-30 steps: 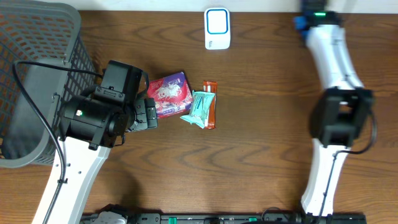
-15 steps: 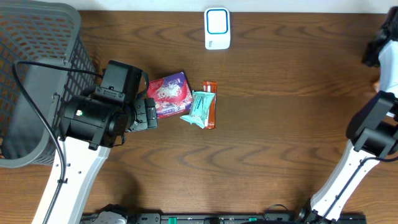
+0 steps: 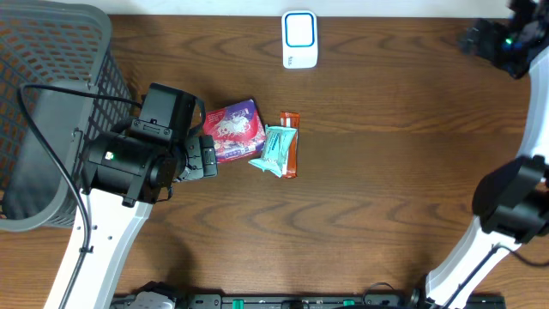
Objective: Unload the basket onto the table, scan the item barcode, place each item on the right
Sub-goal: 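Swing the tissue pack to the table's right edge and release, then reach the right gripper to the green wipes pack and grasp it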
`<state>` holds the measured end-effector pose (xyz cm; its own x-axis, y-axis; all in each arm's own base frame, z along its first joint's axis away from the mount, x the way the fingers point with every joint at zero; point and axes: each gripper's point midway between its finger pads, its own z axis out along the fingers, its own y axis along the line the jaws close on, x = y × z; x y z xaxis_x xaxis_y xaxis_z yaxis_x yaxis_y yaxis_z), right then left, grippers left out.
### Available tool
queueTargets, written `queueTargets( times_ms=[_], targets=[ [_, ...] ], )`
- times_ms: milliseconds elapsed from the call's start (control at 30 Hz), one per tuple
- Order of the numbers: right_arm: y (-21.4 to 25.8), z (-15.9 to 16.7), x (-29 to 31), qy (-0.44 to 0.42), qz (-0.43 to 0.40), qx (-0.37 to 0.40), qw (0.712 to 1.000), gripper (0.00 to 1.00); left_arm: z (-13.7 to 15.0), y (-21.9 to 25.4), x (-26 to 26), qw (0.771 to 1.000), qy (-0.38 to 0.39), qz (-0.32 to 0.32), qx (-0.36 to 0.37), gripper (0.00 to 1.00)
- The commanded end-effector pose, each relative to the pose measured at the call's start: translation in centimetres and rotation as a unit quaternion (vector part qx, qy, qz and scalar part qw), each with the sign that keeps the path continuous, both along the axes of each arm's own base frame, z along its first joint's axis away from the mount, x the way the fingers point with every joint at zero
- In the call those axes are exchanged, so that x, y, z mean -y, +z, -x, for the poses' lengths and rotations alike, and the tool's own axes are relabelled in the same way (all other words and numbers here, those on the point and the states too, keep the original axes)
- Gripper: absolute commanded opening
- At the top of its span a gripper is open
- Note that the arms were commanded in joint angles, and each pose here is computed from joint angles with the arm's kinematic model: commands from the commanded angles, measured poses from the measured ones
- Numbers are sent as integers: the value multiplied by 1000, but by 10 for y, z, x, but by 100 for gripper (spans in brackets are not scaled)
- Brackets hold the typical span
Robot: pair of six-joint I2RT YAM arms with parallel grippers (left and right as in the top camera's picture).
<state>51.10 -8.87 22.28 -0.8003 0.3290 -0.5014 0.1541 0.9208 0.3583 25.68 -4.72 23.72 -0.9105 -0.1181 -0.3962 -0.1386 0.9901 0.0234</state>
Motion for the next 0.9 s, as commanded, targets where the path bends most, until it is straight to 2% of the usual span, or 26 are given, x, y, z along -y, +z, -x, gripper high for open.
queueTargets(
  times_ms=[0,200,300,400,533,633,800,867],
  targets=[
    [19,17,-104,131,-157,-5,979,86,1,-2,-2,1000,2,-3,-5,98],
    [-30,61,-199,204,-146,-146,957,74,1,-2,-2,1000,2,-3,-5,98],
    [-58,81,-235,236,-103,-203,945,72,1,-2,-2,1000,2,-3,-5,98],
    [-81,97,-272,274,-75,-235,929,67,1,-2,-2,1000,2,-3,-5,98],
    [-103,115,-315,316,-64,-261,910,66,1,-2,-2,1000,2,-3,-5,98],
    [-123,127,-339,318,-55,-288,902,62,1,-2,-2,1000,2,-3,-5,98],
    [-163,139,-345,278,-4,-344,897,62,1,-2,-2,1000,2,-3,-5,98],
    [-177,146,-353,281,-9,-361,889,56,1,-2,-2,1000,2,-3,-5,98]
  ],
)
